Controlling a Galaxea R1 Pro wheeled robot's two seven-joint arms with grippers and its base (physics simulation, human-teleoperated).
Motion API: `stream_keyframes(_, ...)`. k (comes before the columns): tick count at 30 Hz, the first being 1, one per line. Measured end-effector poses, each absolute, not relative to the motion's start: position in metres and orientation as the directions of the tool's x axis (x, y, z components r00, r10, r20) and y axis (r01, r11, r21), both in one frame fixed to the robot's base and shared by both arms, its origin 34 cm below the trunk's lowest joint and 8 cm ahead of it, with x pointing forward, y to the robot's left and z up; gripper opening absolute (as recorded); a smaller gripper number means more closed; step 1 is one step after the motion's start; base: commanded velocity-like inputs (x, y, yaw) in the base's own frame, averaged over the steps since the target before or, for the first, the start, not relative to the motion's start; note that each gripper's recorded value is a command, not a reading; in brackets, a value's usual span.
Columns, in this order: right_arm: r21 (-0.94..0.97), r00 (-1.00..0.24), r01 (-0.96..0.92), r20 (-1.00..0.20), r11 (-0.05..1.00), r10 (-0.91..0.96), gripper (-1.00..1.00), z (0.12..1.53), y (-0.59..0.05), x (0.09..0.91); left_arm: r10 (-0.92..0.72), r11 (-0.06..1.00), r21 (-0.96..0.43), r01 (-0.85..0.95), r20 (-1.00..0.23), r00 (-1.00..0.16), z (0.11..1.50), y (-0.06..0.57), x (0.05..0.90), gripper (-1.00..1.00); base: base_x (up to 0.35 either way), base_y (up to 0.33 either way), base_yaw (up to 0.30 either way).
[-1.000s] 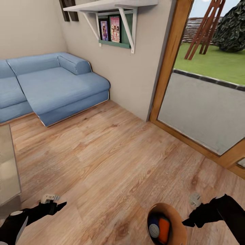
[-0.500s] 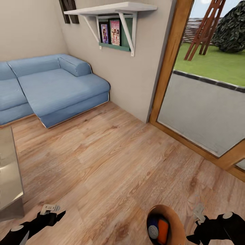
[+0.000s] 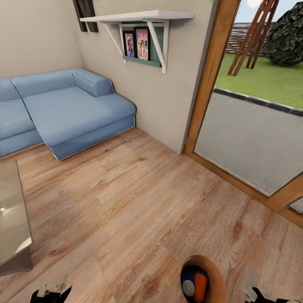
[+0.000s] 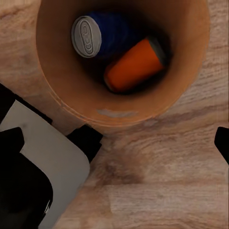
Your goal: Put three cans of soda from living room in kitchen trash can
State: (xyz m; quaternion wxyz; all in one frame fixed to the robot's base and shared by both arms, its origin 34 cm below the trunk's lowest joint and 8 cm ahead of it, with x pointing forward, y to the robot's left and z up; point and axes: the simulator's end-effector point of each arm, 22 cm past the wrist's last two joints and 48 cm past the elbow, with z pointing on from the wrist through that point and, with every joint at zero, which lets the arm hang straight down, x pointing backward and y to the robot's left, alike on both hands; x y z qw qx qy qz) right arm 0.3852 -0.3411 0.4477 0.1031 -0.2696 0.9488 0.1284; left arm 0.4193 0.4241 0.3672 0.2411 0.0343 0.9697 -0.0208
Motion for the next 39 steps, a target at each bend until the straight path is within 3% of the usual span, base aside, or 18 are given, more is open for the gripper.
stream_keyframes(13, 0.124, -0.794, -0.544, -0.395, 0.83, -0.462, 1.0, 0.457, -0.364, 0.339, 0.088, 0.993, -0.037, 0.116, -0.442, -0.893, 0.387, 0.399, 0.322, 1.0, 0.0, 0.0, 0.0)
stream_keyframes(24, 0.136, -0.838, -0.456, -0.398, 0.879, -0.373, 1.0, 0.466, -0.396, 0.272, 0.054, 0.997, -0.028, 0.068, -0.363, -0.93, 0.4, 0.395, 0.268, 1.0, 0.0, 0.0, 0.0)
stream_keyframes(29, 0.153, -0.838, -0.441, -0.423, 0.884, -0.344, 1.0, 0.473, -0.393, 0.247, 0.057, 0.998, -0.004, 0.063, -0.386, -0.921, 0.413, 0.391, 0.256, 1.0, 0.0, 0.0, 0.0)
stream_keyframes(39, 0.118, -0.921, -0.297, -0.296, 0.948, -0.252, 1.0, 0.468, -0.399, 0.166, 0.063, 0.996, 0.082, 0.031, -0.424, -0.903, 0.438, 0.4, 0.245, 1.0, 0.0, 0.0, 0.0)
